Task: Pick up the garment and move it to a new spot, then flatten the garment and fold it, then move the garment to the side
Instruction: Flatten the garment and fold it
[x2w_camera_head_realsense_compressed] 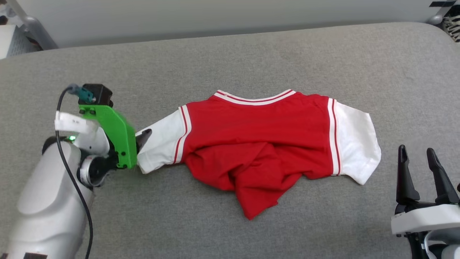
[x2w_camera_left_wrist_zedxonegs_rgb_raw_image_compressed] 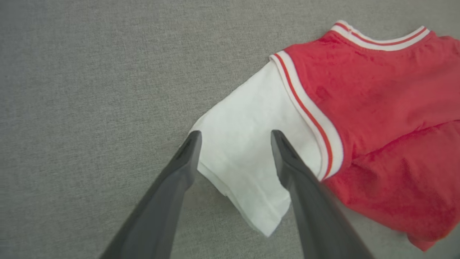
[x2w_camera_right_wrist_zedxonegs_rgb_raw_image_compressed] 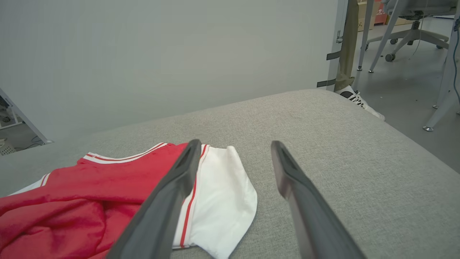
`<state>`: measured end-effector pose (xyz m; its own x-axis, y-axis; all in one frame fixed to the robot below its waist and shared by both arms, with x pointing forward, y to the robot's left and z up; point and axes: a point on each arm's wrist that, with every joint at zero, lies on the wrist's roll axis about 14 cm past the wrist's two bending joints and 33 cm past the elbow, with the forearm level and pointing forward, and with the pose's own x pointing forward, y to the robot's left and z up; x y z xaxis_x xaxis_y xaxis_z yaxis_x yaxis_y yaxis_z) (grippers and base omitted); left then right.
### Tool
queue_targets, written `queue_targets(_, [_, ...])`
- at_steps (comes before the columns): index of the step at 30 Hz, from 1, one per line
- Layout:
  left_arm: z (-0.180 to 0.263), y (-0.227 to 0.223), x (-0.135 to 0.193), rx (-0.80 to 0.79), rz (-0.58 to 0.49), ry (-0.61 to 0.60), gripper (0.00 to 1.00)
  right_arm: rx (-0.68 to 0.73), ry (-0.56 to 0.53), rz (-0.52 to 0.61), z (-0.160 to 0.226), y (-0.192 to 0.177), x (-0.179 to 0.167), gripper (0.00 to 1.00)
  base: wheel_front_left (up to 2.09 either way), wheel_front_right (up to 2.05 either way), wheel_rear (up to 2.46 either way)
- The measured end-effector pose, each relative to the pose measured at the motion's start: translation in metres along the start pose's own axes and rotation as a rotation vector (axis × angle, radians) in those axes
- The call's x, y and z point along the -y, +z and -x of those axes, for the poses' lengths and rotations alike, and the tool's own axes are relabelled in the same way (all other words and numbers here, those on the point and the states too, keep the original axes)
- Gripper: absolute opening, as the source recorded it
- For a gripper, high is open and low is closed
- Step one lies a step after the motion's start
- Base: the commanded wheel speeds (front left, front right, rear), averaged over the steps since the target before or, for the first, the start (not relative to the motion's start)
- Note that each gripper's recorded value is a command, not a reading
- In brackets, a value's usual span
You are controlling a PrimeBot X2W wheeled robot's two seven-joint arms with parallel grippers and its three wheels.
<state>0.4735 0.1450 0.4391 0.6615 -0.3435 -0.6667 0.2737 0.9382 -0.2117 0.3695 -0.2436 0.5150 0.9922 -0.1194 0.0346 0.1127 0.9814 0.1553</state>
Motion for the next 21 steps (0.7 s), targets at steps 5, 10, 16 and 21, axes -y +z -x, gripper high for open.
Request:
queue_targets(5, [-0.015,-0.014,-0.010,-0.182,-0.057,0.026,1.00,-0.014,-0.007,0.000,-0.004,-0.006,0.001,1.00,0.00,0.00,0.00])
queue_targets(10, [-0.027,-0.028,-0.030,-0.279,-0.134,0.091,1.00,-0.027,-0.027,0.007,-0.006,-0.012,0.007,1.00,0.00,0.00,0.00])
queue_targets(16, [-0.043,-0.039,-0.041,-0.322,-0.174,0.119,1.00,-0.045,-0.045,0.010,-0.009,-0.020,0.012,1.00,0.00,0.00,0.00])
queue_targets(21, [-0.048,-0.048,-0.041,-0.385,-0.171,0.106,0.95,-0.052,-0.054,0.011,-0.011,-0.024,0.014,1.00,0.00,0.00,0.00])
